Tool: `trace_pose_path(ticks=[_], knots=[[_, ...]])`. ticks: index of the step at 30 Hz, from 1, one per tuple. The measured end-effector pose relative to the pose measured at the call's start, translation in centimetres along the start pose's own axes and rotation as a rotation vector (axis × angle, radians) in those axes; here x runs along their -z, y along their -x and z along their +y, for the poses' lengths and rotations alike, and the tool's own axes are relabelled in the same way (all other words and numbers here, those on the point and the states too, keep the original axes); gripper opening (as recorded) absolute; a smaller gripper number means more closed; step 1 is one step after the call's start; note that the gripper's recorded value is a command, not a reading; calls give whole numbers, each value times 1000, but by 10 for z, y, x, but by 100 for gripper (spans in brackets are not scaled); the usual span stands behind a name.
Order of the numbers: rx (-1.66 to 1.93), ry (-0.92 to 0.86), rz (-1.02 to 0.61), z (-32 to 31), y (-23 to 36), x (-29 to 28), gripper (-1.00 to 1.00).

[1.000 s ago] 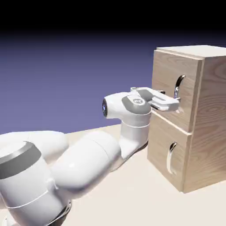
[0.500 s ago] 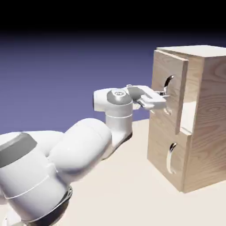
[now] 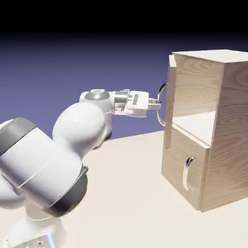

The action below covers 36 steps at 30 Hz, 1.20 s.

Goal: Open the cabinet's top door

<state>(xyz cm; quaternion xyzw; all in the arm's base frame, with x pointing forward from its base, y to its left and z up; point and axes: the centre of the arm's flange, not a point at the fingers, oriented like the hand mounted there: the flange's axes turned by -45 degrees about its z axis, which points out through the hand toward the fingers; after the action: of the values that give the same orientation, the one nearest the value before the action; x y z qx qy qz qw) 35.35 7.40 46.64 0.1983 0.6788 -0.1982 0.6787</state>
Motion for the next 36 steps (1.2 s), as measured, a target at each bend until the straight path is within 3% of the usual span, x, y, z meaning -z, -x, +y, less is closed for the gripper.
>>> trace_pose_path(ticks=[25,36], knots=[[0,-640,0,132,0,111,-100],[-3,-786,1,170,1,123,-100]])
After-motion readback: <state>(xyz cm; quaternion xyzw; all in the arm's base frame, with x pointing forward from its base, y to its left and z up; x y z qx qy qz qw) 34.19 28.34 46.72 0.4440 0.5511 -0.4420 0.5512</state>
